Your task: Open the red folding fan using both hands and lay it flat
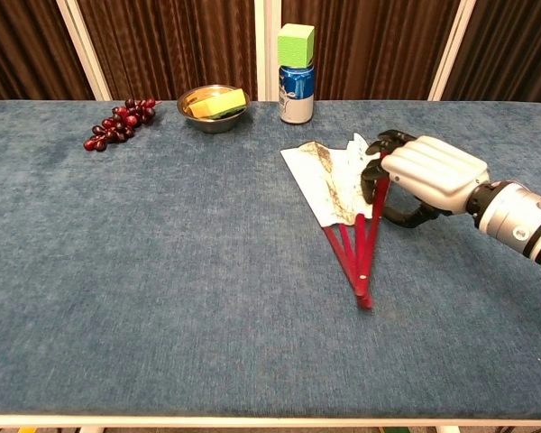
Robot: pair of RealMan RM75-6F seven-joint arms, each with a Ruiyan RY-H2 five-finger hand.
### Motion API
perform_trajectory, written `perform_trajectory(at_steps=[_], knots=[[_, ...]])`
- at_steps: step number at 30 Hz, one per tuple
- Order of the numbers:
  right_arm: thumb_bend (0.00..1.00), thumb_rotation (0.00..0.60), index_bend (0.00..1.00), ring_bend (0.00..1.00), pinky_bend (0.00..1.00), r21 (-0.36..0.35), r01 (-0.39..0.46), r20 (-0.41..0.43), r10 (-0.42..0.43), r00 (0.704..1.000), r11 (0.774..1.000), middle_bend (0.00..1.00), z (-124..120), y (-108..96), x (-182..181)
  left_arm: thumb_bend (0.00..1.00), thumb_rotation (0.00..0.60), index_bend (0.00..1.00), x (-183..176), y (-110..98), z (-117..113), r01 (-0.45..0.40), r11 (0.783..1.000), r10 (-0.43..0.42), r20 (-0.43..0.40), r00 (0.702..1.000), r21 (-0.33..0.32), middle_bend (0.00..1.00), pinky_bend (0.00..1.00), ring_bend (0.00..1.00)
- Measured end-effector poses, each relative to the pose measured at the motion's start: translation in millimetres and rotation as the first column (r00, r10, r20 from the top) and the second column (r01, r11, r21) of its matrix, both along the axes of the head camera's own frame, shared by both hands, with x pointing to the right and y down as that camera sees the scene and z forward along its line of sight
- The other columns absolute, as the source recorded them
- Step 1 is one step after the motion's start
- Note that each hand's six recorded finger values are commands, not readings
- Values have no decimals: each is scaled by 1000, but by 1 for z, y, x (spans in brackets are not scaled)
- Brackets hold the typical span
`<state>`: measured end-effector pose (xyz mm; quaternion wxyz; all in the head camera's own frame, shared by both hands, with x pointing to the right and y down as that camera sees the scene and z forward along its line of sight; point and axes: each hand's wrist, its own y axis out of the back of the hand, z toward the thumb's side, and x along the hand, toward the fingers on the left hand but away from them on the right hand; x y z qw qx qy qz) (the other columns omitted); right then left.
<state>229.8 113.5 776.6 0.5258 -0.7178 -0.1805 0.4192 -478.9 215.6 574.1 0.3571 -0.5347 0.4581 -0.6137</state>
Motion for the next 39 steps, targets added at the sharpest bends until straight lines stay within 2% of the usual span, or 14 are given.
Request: perform_trajectory(at_steps=[3, 7, 12, 15, 18, 21, 24, 31, 34, 39], knots=[[886, 600, 667, 252, 99, 31, 61, 21, -62, 998, 998, 503, -9, -7, -11, 0, 600, 128, 2, -5, -3, -23, 1000, 23, -1, 1000, 11, 97, 137, 31], [989, 600, 722, 305, 133, 79, 139, 37, -142, 989, 987, 543, -26, -23, -21, 0, 600, 128, 12, -19, -10, -88, 995, 89, -34, 995, 41, 97, 138, 31], [1000, 600, 818, 392, 239, 105, 216, 48, -222, 974, 971, 608, -50, -40, -33, 0, 600, 128, 31, -39, -17, -152, 985, 163, -154, 975, 78, 96, 138, 31], [1000, 600, 848, 405, 254, 100, 252, 60, -259, 964, 962, 628, -65, -48, -42, 0, 600, 128, 47, -54, -18, -189, 977, 208, -253, 945, 97, 96, 138, 31], [1000, 600, 866, 415, 257, 86, 275, 82, -282, 956, 958, 642, -83, -54, -53, 0, 600, 128, 66, -71, -16, -219, 969, 247, -352, 903, 117, 96, 140, 31], [1000, 600, 873, 417, 257, 75, 288, 112, -295, 949, 955, 648, -106, -60, -64, 0, 600, 128, 81, -85, -12, -231, 965, 261, -450, 854, 120, 97, 143, 31], [1000, 600, 874, 418, 258, 81, 298, 136, -307, 942, 951, 650, -133, -69, -72, 0, 600, 128, 97, -97, -4, -228, 967, 250, -562, 789, 111, 96, 144, 31], [1000, 600, 874, 417, 262, 134, 306, 180, -327, 928, 943, 650, -190, -87, -87, 0, 600, 133, 147, -124, 33, -227, 973, 172, -789, 589, 42, 104, 145, 31], [1000, 600, 874, 417, 262, 151, 301, 216, -328, 920, 942, 650, -207, -90, -99, 0, 600, 168, 171, -128, 52, -242, 970, 129, -844, 521, 0, 140, 168, 55], [1000, 600, 874, 417, 262, 158, 304, 256, -336, 906, 939, 650, -220, -93, -120, 0, 600, 261, 208, -128, 75, -266, 962, 74, -889, 451, -55, 235, 236, 132]])
